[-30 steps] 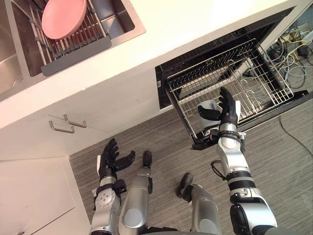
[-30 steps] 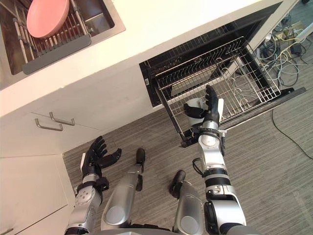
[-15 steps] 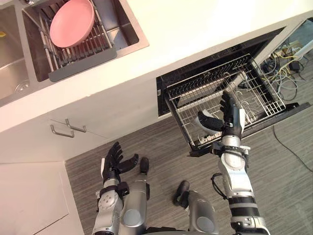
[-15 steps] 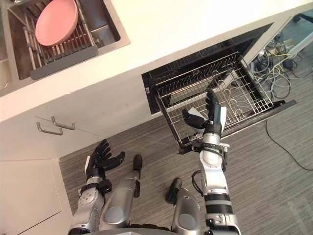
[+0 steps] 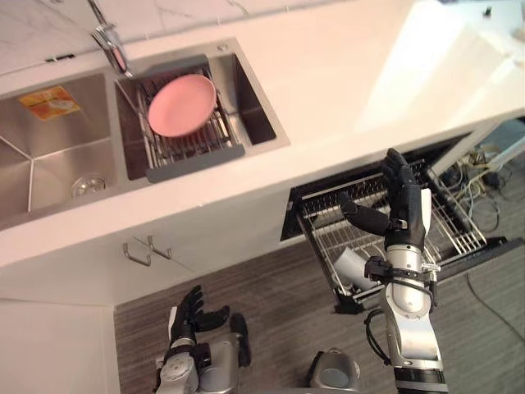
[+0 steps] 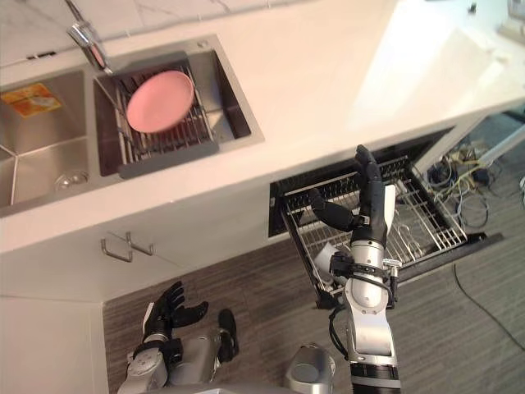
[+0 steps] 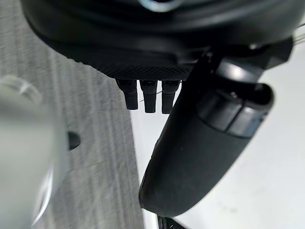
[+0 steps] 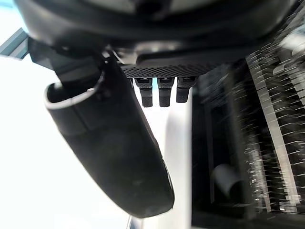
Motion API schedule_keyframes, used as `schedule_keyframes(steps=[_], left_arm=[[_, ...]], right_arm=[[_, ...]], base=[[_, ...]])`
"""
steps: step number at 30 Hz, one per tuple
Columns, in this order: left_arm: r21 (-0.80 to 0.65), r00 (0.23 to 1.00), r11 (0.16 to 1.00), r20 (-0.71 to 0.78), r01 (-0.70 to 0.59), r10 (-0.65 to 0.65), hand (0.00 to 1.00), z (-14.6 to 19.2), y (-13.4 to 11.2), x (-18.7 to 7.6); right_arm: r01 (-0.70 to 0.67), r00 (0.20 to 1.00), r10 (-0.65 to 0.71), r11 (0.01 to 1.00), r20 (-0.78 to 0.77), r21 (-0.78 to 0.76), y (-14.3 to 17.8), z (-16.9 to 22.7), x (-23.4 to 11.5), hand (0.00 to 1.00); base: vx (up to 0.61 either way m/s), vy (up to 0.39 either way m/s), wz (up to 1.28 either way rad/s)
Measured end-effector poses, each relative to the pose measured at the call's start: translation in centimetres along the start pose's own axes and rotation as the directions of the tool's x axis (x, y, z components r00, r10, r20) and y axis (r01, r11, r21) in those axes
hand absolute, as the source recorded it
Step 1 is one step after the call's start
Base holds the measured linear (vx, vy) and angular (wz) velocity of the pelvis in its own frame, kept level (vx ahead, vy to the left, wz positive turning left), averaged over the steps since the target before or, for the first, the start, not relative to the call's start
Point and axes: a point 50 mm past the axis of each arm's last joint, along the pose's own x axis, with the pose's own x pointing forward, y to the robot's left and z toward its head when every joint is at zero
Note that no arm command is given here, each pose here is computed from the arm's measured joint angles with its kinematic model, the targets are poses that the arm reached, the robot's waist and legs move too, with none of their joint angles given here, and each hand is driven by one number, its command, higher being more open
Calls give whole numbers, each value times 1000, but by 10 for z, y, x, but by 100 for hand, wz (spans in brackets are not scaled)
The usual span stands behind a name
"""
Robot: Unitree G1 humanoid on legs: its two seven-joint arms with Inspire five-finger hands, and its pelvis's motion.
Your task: Walk over to the sink, pick up the cup, carry it to the dishwasher, place the cup inside the dishwasher, then close the dishwasher door
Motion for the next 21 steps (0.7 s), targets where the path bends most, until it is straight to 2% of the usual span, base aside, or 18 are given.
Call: schedule_keyframes(steps=[4,7,8,15,21], left_arm=[[33,1000,999,15,5,-5,90,5,3,4],[97,999,995,-14,33,-32,90,-1,4,5],[115,996,991,-66,63,-55,90,-13,-3,3],[144,990,984,-111,106,-91,90,-26,-8,-4],[173,991,978,-84,115,-101,90,-17,-11,1]], right_arm=[[-100,981,118,988,153,-120,0,24,7,90],[-116,956,163,973,243,-198,-7,39,16,90],[-127,950,185,965,252,-231,-8,41,18,90],[-166,956,222,949,194,-270,-12,29,15,90],[-192,960,244,933,139,-305,-16,17,17,90]], base=[[225,-64,84],[274,-141,96],[296,-181,71],[218,-124,33],[51,73,10]])
